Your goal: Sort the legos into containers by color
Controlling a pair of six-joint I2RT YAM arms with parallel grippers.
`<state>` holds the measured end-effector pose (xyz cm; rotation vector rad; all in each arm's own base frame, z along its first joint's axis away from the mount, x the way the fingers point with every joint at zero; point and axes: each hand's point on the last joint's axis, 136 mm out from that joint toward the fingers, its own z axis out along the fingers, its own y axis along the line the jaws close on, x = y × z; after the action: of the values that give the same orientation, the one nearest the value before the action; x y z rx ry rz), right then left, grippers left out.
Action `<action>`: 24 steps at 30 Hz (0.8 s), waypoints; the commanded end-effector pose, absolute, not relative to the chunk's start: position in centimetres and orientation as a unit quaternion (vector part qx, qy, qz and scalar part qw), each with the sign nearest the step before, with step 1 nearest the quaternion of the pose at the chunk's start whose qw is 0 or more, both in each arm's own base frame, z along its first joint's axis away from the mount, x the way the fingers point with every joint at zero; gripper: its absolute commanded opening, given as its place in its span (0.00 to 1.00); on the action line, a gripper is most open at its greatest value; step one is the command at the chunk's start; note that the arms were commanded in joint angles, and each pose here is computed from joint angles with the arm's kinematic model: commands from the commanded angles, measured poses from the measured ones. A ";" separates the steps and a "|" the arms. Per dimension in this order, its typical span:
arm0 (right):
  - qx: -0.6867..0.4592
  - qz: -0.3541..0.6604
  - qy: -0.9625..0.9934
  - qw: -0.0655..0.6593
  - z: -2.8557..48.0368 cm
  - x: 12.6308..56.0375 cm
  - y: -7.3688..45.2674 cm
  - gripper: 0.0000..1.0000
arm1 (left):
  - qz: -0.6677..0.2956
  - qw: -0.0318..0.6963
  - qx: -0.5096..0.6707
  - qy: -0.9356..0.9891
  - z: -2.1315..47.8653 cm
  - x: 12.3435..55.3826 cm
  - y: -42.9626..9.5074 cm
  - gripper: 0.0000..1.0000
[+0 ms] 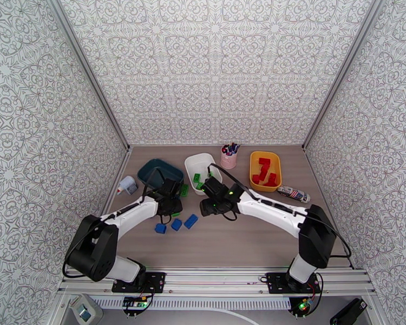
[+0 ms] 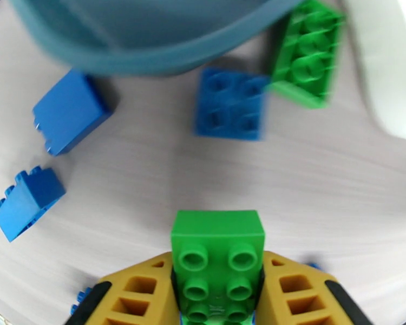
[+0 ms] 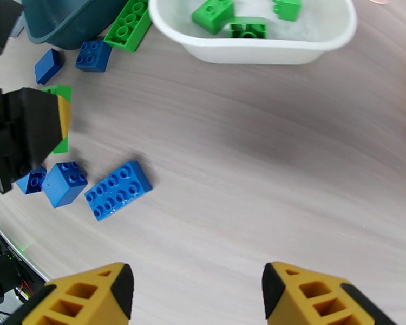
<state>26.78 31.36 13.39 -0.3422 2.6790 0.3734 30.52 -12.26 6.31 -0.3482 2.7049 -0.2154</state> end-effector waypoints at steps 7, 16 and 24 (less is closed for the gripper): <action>-0.050 0.156 0.958 0.235 14.8 27.7 27.0 0.67 | -0.197 0.248 -0.077 0.946 12.8 32.6 -17.0 0.20; -0.019 0.162 0.956 0.244 15.3 26.3 24.0 0.67 | -0.261 0.296 -0.056 0.917 18.0 38.4 -20.8 0.24; -0.006 0.159 0.958 0.240 15.2 25.2 22.7 0.68 | -0.253 0.292 -0.047 0.921 17.1 44.5 -23.4 0.43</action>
<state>25.67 23.75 15.46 -0.0587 2.6113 0.4564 43.06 -22.91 16.91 -0.1538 2.4605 -0.6718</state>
